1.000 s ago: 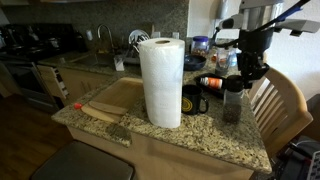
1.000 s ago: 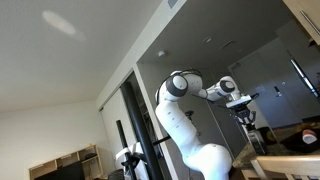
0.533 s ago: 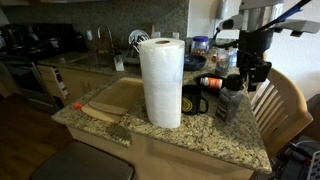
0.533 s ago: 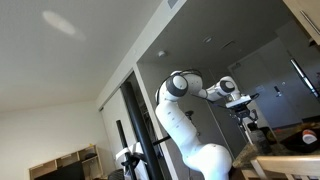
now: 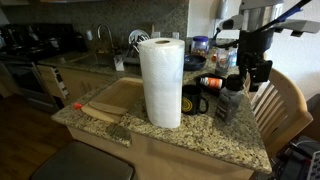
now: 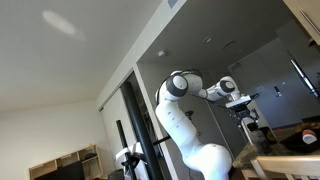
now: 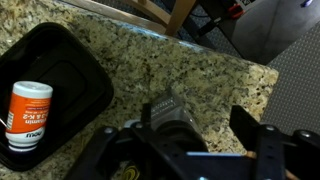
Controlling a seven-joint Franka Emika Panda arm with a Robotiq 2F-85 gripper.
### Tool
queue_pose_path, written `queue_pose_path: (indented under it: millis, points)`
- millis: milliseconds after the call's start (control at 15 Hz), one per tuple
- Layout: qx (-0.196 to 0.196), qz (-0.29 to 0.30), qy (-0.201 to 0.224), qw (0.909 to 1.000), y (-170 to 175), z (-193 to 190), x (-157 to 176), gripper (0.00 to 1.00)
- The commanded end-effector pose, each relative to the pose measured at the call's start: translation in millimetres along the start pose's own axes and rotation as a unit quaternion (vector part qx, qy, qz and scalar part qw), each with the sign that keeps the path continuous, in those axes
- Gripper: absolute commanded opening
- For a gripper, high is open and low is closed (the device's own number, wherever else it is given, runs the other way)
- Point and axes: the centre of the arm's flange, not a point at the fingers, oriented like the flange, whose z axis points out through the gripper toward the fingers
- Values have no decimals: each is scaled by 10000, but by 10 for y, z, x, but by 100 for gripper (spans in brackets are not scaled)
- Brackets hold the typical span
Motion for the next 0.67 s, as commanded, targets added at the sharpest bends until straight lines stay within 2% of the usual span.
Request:
queue_pose_path:
  millis: [0,267,333,400,467,600]
  points:
    - [0,0,0,10000,0,0,0,81]
    - [0,1,0,10000,0,0,0,81]
    - [-144,13,169,9998,36,-29,50,95]
    - [-235,22,356,9991,58,-75,124,97]
    - [-493,60,669,9965,71,-134,246,100]
    - [-814,64,1054,9911,35,-201,393,100]
